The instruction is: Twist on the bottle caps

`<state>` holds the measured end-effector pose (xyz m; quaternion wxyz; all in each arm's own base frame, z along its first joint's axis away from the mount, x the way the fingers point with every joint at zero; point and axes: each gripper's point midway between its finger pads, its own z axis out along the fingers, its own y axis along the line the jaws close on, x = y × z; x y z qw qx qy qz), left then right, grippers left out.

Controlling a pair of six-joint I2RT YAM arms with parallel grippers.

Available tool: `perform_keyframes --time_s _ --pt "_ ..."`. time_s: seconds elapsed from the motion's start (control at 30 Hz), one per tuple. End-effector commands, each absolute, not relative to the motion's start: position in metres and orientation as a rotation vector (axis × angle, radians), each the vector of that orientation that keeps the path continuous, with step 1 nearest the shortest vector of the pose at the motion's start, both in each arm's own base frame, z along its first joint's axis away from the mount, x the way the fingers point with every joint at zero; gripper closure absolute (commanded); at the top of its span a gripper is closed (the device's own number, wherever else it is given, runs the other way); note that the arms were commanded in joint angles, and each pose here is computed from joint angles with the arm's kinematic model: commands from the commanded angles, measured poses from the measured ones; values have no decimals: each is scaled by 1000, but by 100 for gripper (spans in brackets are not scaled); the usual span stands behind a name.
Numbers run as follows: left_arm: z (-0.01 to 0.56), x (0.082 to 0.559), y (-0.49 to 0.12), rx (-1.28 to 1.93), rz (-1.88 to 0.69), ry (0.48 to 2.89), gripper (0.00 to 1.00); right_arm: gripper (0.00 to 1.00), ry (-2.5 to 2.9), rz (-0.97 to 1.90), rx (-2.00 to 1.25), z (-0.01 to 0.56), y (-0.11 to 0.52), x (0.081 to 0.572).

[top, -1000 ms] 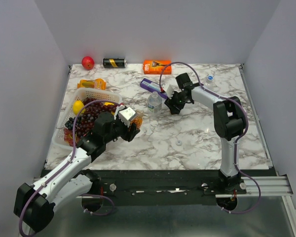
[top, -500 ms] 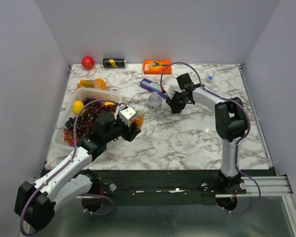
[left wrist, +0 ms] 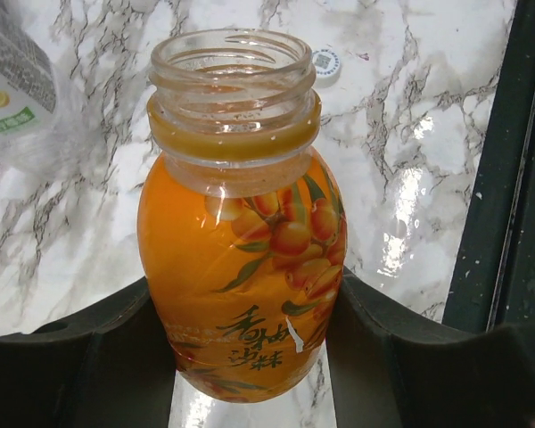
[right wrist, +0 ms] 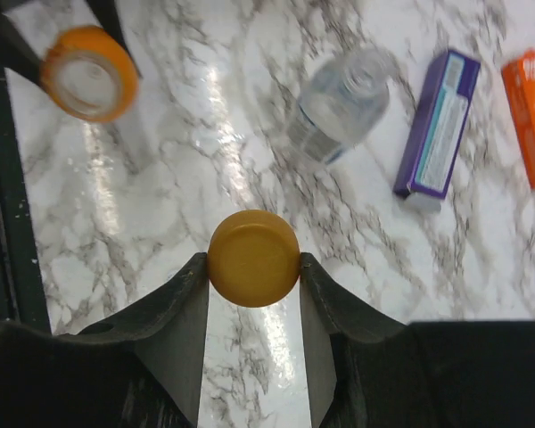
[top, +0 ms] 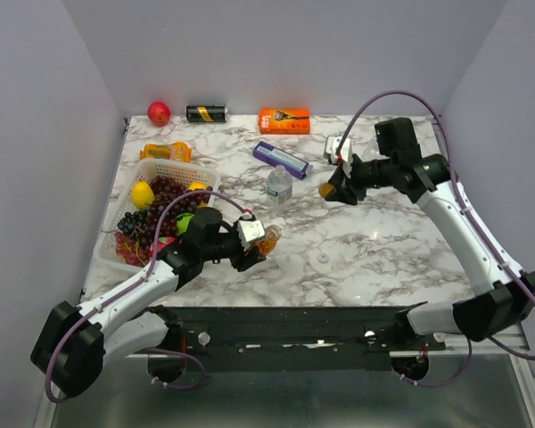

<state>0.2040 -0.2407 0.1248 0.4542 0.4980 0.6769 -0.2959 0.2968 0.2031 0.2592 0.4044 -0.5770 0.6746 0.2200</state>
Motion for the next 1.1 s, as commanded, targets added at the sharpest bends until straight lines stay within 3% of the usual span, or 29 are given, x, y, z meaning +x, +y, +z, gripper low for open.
perform_keyframes --time_s 0.0,0.27,1.07 --pt "151 206 -263 1334 -758 1457 100 57 1480 769 -1654 282 242 229" --pt "185 205 -292 1310 -818 1362 100 56 1264 682 -1863 274 279 197" --pt "213 204 -299 1229 -825 1272 100 56 1299 600 -2013 240 288 207"
